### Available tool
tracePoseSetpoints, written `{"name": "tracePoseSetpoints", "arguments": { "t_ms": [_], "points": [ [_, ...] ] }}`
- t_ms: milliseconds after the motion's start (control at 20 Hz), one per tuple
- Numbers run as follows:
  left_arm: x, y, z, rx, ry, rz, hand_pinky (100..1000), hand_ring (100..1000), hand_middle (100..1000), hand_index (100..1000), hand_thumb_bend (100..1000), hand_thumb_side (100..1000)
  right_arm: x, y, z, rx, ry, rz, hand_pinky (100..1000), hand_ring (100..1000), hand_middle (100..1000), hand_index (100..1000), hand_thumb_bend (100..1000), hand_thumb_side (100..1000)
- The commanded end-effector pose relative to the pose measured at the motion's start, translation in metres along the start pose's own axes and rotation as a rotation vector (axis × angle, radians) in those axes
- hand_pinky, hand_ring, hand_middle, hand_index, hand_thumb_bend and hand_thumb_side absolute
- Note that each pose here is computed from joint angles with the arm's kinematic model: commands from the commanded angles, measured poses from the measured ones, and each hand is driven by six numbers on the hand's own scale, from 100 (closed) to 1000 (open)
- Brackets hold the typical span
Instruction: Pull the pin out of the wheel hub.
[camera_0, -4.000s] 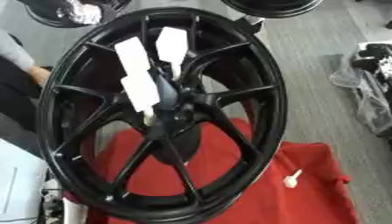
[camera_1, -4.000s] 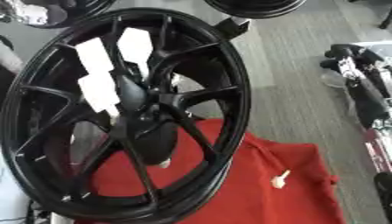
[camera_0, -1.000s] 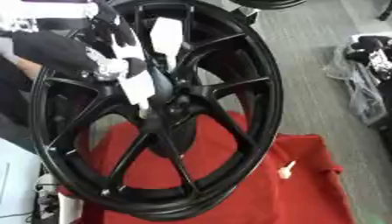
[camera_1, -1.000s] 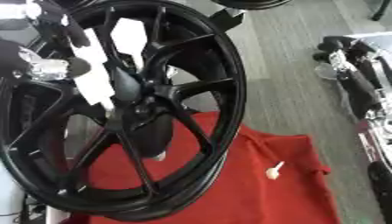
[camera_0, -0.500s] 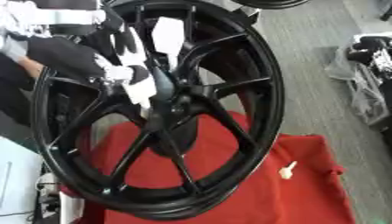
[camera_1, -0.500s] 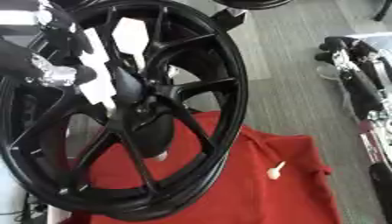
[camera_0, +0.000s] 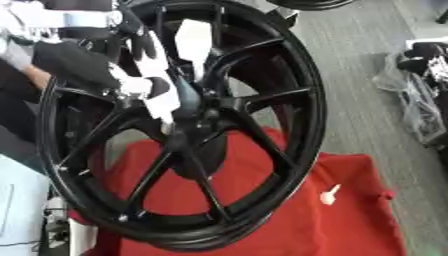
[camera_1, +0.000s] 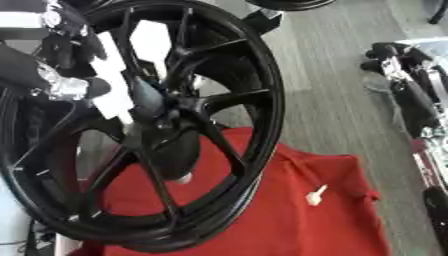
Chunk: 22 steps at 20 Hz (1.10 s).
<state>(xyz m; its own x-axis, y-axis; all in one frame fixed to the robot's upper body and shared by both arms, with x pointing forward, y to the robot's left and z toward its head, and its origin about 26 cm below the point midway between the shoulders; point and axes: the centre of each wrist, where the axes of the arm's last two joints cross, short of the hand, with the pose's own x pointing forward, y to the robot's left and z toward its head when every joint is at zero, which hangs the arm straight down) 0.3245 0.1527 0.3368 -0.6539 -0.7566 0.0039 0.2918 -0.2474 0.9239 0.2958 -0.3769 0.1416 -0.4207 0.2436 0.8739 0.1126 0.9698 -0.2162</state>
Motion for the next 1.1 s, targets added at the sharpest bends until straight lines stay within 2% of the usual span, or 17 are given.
{"name": "tracePoseSetpoints", "arguments": {
  "t_ms": [50, 250, 550, 900, 1100],
  "points": [
    [-0.0004, 0.0049, 0.0046, -0.077, 0.07, 0.052, 558, 556, 663, 793, 364, 754, 0.0064, -0.0045, -0.0028, 0.011, -0.018, 0.029, 883, 692, 673, 729, 100, 560],
    [-0.0003, 0.0027, 0.0018, -0.091, 0.068, 0.058, 517, 521, 628, 790, 360, 757, 0.0062, -0.0041, -0.0029, 0.014, -0.016, 0.03, 882, 692, 673, 729, 100, 564],
    [0.001, 0.0019, 0.0002, -0.093, 0.073, 0.055, 505, 508, 584, 790, 363, 745, 0.0057, -0.0042, -0.0026, 0.016, -0.013, 0.031, 882, 692, 674, 729, 100, 568],
    [0.0013, 0.0001, -0.0009, -0.098, 0.078, 0.056, 503, 503, 570, 789, 362, 755, 0.0054, -0.0042, -0.0022, 0.02, -0.011, 0.035, 882, 692, 674, 729, 100, 573],
    [0.0013, -0.002, -0.0042, -0.11, 0.076, 0.054, 497, 498, 563, 778, 353, 731, 0.0051, -0.0041, -0.0021, 0.023, -0.009, 0.037, 882, 692, 675, 729, 100, 577]
  ]
}}
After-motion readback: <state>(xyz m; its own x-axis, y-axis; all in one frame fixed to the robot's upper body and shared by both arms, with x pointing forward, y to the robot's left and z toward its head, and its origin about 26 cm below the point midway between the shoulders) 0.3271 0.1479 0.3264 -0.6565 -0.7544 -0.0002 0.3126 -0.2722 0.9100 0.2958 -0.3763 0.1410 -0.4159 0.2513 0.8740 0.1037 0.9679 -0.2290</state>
